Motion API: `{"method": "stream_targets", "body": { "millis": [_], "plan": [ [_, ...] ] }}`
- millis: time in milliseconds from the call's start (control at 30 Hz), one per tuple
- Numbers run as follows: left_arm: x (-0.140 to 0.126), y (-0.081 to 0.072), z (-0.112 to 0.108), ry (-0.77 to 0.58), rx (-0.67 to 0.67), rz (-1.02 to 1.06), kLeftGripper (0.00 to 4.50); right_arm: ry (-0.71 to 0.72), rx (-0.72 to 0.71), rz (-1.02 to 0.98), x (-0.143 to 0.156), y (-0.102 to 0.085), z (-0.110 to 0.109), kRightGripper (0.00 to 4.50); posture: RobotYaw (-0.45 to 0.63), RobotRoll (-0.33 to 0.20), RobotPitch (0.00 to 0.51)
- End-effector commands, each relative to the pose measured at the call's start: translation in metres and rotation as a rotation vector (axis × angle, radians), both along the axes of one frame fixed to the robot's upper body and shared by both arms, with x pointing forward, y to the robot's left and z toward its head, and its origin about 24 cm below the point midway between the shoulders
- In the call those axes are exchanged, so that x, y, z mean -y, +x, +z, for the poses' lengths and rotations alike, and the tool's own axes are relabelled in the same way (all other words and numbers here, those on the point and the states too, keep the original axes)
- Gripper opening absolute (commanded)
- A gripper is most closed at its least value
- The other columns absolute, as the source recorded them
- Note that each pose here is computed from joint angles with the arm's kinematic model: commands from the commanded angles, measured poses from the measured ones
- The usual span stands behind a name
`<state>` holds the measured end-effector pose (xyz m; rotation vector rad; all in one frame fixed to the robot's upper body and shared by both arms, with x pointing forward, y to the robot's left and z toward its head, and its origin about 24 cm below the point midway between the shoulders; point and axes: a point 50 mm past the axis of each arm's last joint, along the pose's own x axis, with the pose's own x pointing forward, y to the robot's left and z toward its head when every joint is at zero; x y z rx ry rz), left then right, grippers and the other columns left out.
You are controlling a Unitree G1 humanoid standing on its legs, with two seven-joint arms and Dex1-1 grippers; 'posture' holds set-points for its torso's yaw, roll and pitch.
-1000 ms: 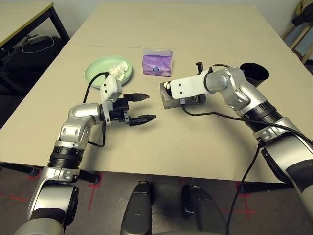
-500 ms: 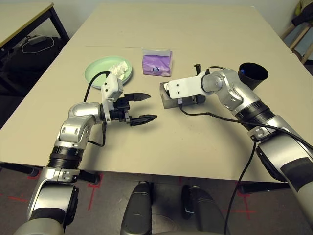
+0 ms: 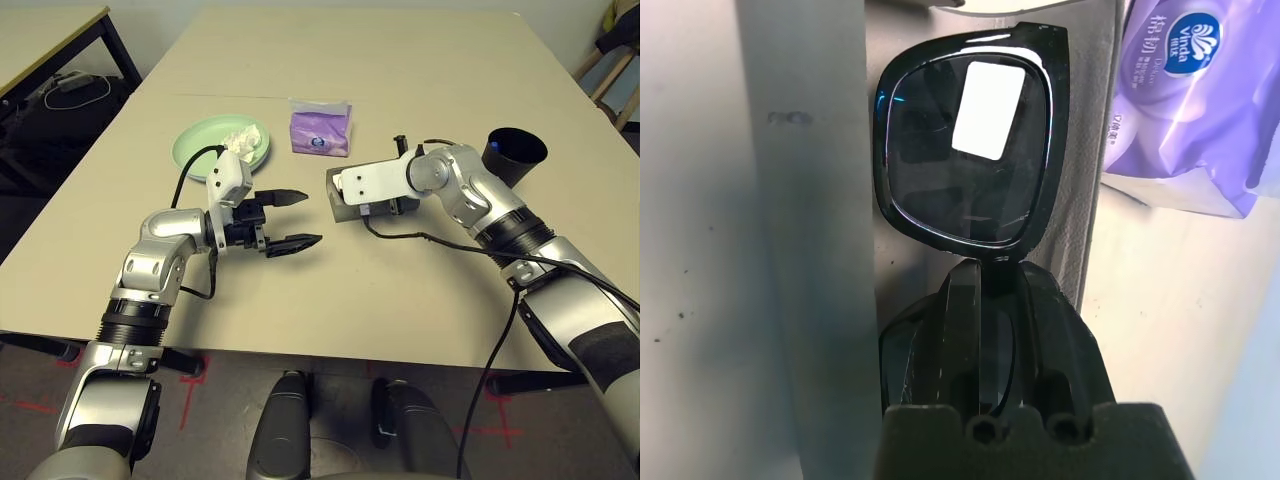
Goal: Organize and tidy the items on the table.
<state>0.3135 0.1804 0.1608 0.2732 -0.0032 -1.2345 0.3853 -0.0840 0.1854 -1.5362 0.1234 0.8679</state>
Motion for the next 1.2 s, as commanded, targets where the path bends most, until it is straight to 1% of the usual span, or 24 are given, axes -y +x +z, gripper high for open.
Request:
{"method": "stream_targets", "body": {
  "millis": [33, 133, 200, 333, 367, 533, 633, 700, 733, 800, 867, 933, 1067, 1200],
  "plan": [
    [0.000, -0.001, 0.001, 0.001, 0.008, -0.002, 4.50, -0.013, -0.017, 0.019, -0.002, -0.004, -0.001, 0.68, 0.25, 0.000, 0.123],
    [0.001, -0.001, 0.001, -0.001, 0.007, -0.004, 4.50, -0.009, -0.018, 0.017, -0.003, -0.004, 0.002, 1.66, 0.25, 0.000, 0.123],
    [0.001, -0.001, 0.000, -0.001, 0.006, -0.005, 4.50, -0.003, -0.013, 0.015, -0.004, -0.004, 0.005, 2.53, 0.24, 0.000, 0.120],
    [0.000, -0.001, -0.001, 0.000, 0.003, -0.007, 4.50, 0.017, -0.012, 0.018, -0.005, -0.007, 0.013, 3.96, 0.23, 0.000, 0.114],
    [0.000, -0.001, -0.001, 0.001, 0.003, -0.008, 4.50, 0.023, -0.017, 0.018, -0.005, -0.008, 0.015, 4.41, 0.23, 0.000, 0.110],
    [0.001, 0.002, 0.001, 0.003, 0.006, -0.015, 4.50, 0.087, -0.058, -0.008, 0.007, -0.016, 0.034, 4.46, 0.21, 0.000, 0.102],
    [0.001, 0.003, 0.001, 0.003, 0.008, -0.016, 4.50, 0.178, -0.109, -0.079, 0.025, -0.021, 0.044, 4.46, 0.20, 0.000, 0.099],
    [0.000, 0.005, 0.001, -0.002, 0.008, -0.012, 4.50, 0.262, -0.152, -0.137, 0.038, -0.023, 0.046, 4.46, 0.19, 0.000, 0.098],
    [-0.001, 0.006, 0.001, -0.008, 0.009, -0.009, 4.50, 0.312, -0.183, -0.157, 0.044, -0.025, 0.045, 4.46, 0.18, 0.000, 0.097],
    [-0.001, 0.008, 0.001, -0.016, 0.017, -0.007, 4.50, 0.426, -0.195, -0.187, 0.054, -0.026, 0.041, 4.46, 0.16, 0.000, 0.099],
    [-0.001, 0.009, -0.001, -0.006, 0.022, -0.014, 4.50, 0.631, -0.167, -0.145, 0.053, -0.026, 0.040, 4.46, 0.15, 0.000, 0.098],
    [-0.002, 0.009, -0.002, -0.004, 0.016, -0.015, 4.50, 0.760, -0.157, -0.143, 0.052, -0.026, 0.036, 4.46, 0.13, 0.000, 0.100],
    [0.000, 0.014, -0.002, -0.016, 0.015, -0.004, 4.50, 1.013, -0.211, -0.181, 0.057, -0.030, 0.014, 4.46, 0.12, 0.000, 0.104],
    [-0.004, 0.016, -0.002, -0.032, -0.008, 0.007, 4.50, 1.205, -0.271, -0.188, 0.067, -0.039, -0.004, 4.46, 0.12, 0.000, 0.108]
  ]
}}
